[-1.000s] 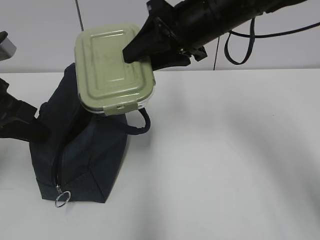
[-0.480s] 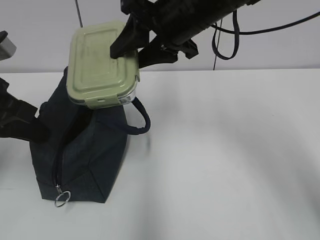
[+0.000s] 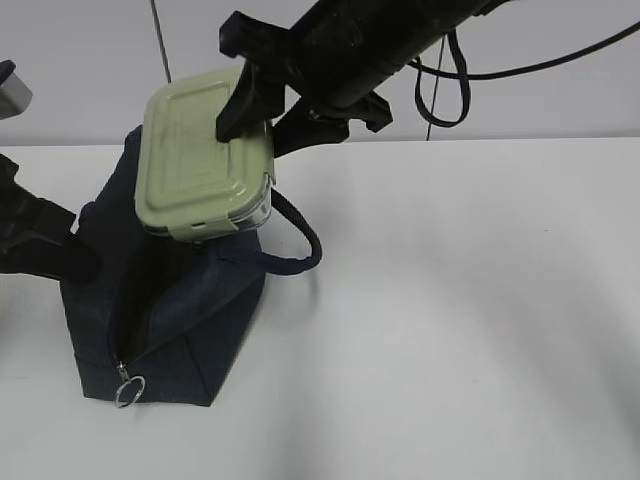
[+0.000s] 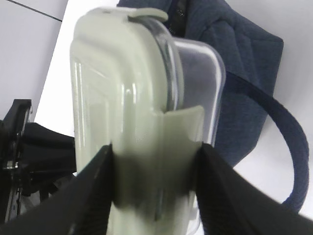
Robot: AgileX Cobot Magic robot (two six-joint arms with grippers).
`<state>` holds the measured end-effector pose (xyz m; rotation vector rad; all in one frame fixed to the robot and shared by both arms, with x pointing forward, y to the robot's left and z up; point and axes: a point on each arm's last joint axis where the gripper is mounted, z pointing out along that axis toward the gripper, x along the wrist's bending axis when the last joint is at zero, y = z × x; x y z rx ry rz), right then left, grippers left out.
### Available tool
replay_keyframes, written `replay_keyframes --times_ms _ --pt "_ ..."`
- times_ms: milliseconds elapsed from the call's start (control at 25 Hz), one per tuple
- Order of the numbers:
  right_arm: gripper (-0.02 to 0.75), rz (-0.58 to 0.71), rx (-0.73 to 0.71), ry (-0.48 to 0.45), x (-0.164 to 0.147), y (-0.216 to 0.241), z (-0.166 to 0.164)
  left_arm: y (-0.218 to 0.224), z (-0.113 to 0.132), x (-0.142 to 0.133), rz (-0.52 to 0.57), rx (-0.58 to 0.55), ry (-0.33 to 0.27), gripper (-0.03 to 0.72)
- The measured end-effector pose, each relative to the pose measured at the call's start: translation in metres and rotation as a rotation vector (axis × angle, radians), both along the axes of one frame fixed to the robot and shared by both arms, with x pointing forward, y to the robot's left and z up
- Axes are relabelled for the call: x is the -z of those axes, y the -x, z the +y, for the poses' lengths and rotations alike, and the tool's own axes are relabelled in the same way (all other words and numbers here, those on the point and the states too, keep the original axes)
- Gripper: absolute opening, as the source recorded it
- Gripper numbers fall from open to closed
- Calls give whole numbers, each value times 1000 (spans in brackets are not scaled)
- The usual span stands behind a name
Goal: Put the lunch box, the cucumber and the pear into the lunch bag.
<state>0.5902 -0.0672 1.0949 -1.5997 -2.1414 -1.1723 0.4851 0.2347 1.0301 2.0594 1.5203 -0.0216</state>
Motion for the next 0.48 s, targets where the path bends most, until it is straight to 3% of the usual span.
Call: replay_keyframes --times_ms 480 --pt "359 -76 -64 -38 -20 14 28 0 0 0 -2 -1 0 2"
